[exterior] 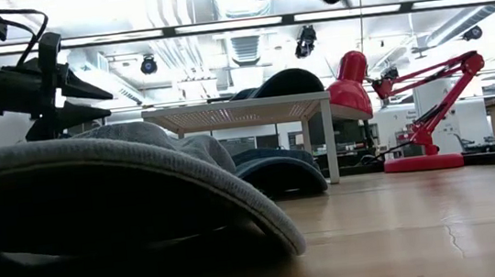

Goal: Pick & Place hat
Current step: Put the bottom dark blue cap on top of the other dark blue cap on the shelf

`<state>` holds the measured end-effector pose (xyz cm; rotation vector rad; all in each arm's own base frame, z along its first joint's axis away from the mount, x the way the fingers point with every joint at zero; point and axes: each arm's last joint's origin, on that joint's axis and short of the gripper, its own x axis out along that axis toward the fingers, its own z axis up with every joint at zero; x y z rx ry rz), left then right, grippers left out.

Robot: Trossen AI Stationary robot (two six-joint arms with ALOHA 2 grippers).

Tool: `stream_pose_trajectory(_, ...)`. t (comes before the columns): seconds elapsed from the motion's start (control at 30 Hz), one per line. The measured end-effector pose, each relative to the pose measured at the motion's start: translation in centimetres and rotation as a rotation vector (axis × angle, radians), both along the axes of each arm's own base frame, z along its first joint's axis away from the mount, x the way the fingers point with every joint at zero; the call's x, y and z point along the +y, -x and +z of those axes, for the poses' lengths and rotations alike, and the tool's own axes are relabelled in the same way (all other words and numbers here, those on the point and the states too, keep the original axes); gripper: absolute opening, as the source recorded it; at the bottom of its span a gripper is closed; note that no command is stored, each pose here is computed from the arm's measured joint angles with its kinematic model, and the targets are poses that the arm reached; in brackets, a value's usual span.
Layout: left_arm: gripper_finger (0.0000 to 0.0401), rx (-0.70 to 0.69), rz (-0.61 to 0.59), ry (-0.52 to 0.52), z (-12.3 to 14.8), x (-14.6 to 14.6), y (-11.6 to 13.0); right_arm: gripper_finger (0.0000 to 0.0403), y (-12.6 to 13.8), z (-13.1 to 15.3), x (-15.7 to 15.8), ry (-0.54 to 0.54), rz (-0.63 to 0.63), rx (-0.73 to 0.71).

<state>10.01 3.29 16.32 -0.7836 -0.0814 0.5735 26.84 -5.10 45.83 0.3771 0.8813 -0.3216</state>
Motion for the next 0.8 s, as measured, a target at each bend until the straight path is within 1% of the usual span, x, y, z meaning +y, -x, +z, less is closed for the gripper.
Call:
stream_pose_trajectory(0.17,0.0142,-0.001,0.0,0.001,0.0,0.0,0.0,0.002,-2.1,0.3,-3.4,0.118,0.061,0.016)
stream_pose_trajectory(0.3,0.0142,-0.002,0.0,0.002,0.0,0.0,0.0,0.002,-3.5,-0.6,-6.1,0.151,0.086,0.099)
stream_pose_trajectory(0.37,0.0142,-0.002,0.0,0.003,0.0,0.0,0.0,0.002,-4.0,-1.4,-7.5,0.151,0.093,0.143)
stream_pose_trajectory(0.47,0.0142,-0.002,0.0,0.003,0.0,0.0,0.0,0.002,-4.3,-2.5,-9.4,0.122,0.111,0.163)
stream_pose_trajectory(0.63,0.0142,-0.002,0.001,0.004,0.0,0.0,0.0,0.002,-4.3,-3.3,-11.9,0.098,0.086,0.15)
stream_pose_trajectory(0.8,0.0142,-0.002,0.0,0.004,0.0,0.0,0.0,0.002,-4.3,-3.8,-13.5,0.028,0.097,0.106)
